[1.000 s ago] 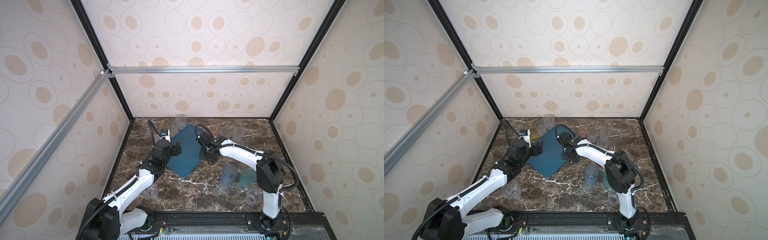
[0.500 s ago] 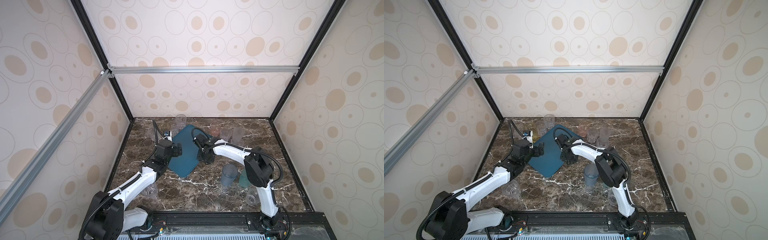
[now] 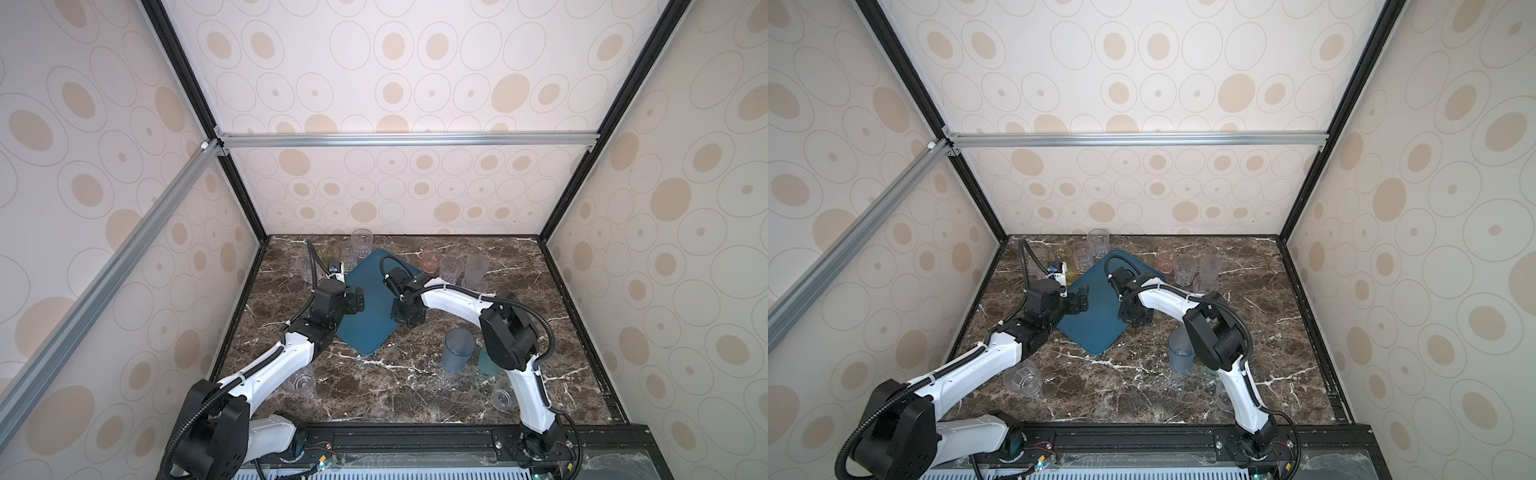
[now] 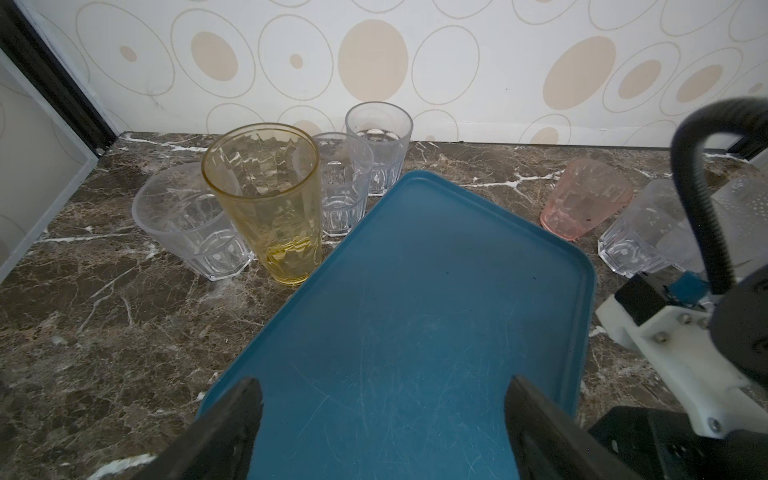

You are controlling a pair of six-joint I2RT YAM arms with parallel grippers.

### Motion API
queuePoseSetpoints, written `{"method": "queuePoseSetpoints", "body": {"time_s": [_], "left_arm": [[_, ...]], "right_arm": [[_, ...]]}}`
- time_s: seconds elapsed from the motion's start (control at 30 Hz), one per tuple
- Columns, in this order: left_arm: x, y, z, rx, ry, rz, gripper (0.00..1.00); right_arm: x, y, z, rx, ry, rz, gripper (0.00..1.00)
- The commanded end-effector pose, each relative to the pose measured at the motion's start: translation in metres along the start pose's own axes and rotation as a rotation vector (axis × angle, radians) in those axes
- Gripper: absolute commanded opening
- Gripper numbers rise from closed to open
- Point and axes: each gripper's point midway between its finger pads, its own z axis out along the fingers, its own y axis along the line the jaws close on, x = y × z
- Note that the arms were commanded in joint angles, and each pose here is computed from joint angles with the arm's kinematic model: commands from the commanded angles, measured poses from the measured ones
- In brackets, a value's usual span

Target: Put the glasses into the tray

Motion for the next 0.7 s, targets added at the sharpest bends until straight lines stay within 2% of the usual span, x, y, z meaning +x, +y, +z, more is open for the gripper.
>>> {"method": "queuePoseSetpoints", "body": {"time_s": [0.0,0.5,0.6,0.67], "left_arm": [[-0.020,-0.002,-0.003,-0.012,-0.046,0.014,0.91],[-0.024,0.003,-0.007,-0.036,-0.056,0.030,0.92],[-0.025,0.004,-0.008,-0.040,-0.058,0.030,0.92],[-0.024,0.005,-0.007,-0.047,-0.056,0.031,0.92]], "right_arm": [[0.003,-0.009,0.010,0.054,0.032,-0.035,0.23],[0.017,-0.053,0.001,0.178,0.159,-0.245,0.09],[0.018,-0.052,-0.002,0.167,0.179,-0.252,0.08],[0.016,-0.041,-0.009,0.106,0.172,-0.232,0.12]]}}
